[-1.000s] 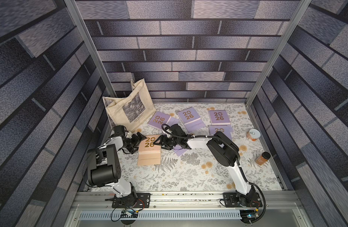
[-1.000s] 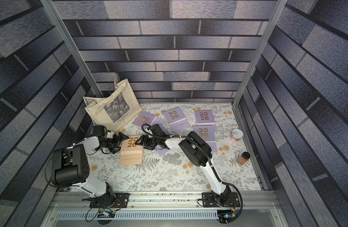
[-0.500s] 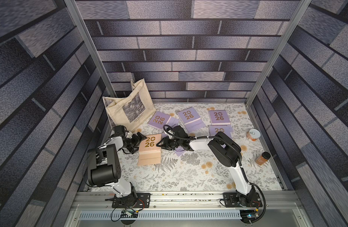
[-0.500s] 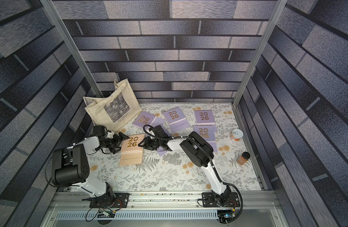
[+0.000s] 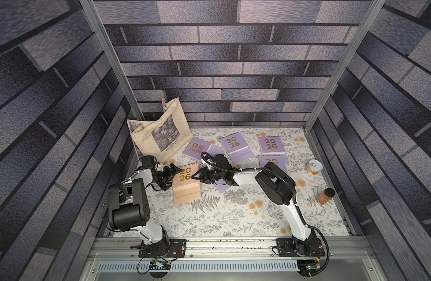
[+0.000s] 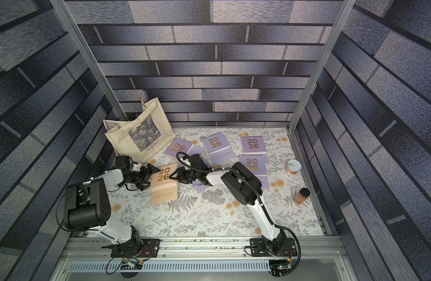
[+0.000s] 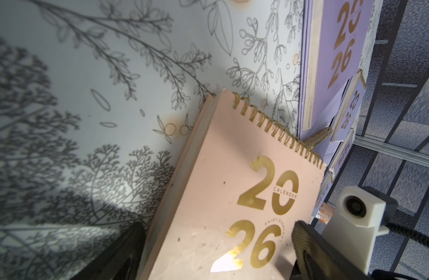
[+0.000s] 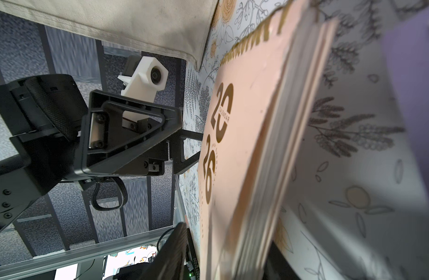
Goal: Stack the calendars
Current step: Pick up the calendar at the center of the board.
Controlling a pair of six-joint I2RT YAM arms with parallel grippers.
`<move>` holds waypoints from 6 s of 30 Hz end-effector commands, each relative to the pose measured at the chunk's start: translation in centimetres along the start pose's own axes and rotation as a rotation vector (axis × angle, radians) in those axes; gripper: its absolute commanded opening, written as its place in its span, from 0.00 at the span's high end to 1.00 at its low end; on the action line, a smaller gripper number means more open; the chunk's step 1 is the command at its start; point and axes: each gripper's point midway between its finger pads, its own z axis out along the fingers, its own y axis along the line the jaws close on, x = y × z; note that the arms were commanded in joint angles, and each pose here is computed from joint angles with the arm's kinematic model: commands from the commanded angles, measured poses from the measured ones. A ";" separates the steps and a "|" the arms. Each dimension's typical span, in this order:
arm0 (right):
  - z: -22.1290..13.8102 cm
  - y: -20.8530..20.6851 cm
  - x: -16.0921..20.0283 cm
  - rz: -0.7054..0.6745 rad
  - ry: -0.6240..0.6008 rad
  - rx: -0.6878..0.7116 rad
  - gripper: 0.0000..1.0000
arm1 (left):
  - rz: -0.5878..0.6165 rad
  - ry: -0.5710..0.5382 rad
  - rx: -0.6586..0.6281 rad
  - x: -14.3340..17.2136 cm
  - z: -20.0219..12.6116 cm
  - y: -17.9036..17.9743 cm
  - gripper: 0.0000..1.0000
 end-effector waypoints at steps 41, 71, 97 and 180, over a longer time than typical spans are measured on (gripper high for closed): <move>-21.7 15.8 0.7 -0.372 -0.093 -0.215 1.00 | 0.604 -0.304 0.629 3.2 -11.9 -21.6 0.00; -27.4 18.6 -0.4 -0.460 -0.165 -0.254 1.00 | 0.828 0.032 0.869 11.3 -11.3 -27.4 0.09; -28.0 18.6 -1.9 -0.585 -0.192 -0.265 1.00 | 0.893 0.111 0.974 14.5 -13.7 -29.6 0.56; -25.0 15.1 2.1 -0.443 -0.034 -0.284 1.00 | 0.895 0.076 0.866 11.4 -13.9 -27.9 0.03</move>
